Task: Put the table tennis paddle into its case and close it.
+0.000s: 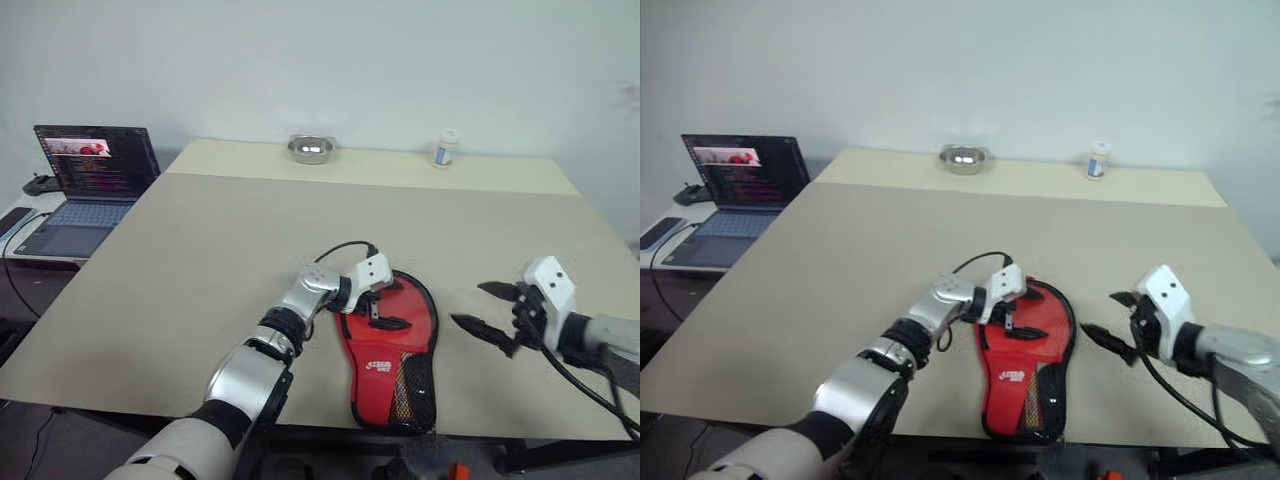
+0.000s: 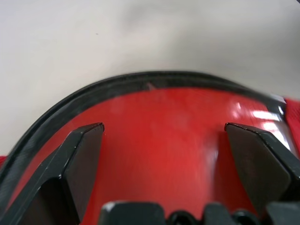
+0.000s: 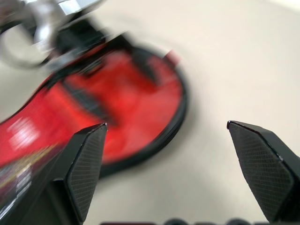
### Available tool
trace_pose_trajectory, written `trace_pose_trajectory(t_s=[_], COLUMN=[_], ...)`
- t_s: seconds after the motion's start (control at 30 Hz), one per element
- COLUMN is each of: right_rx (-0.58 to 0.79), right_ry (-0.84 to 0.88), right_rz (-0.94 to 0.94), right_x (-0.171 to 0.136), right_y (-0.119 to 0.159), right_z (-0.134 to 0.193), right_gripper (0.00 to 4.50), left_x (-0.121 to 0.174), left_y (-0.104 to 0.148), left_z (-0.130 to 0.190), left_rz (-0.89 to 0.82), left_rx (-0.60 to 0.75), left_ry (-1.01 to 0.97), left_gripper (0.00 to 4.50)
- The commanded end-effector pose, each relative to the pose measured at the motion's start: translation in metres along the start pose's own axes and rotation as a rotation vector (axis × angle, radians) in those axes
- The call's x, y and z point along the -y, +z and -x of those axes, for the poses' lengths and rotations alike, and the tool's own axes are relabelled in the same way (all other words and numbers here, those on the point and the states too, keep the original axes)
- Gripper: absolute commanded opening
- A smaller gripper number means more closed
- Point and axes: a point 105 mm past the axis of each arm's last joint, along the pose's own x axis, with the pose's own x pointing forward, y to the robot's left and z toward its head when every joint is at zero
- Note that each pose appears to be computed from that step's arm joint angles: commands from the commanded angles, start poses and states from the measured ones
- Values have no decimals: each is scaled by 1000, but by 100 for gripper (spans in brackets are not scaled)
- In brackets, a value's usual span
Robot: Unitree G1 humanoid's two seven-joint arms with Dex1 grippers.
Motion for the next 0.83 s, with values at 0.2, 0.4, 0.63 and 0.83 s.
trace_pose_trajectory(t_s=[0.2, 0.4, 0.63, 0.83], right_rx=[118, 151, 160, 133], right_ry=[-103, -133, -170, -157], right_rz=[69, 45, 52, 51], right_x=[36, 59, 81, 66], right_y=[-4, -5, -5, -12], right_z=[-54, -68, -42, -28], right_gripper=[449, 449, 449, 449], left_x=[-33, -33, -24, -26], left_y=[26, 8, 16, 8], left_z=[91, 118, 102, 98], left_rz=[-1, 137, 193, 195], left_rx=[131, 185, 246, 212], left_ry=[268, 623, 712, 693], left_gripper=[450, 450, 450, 450])
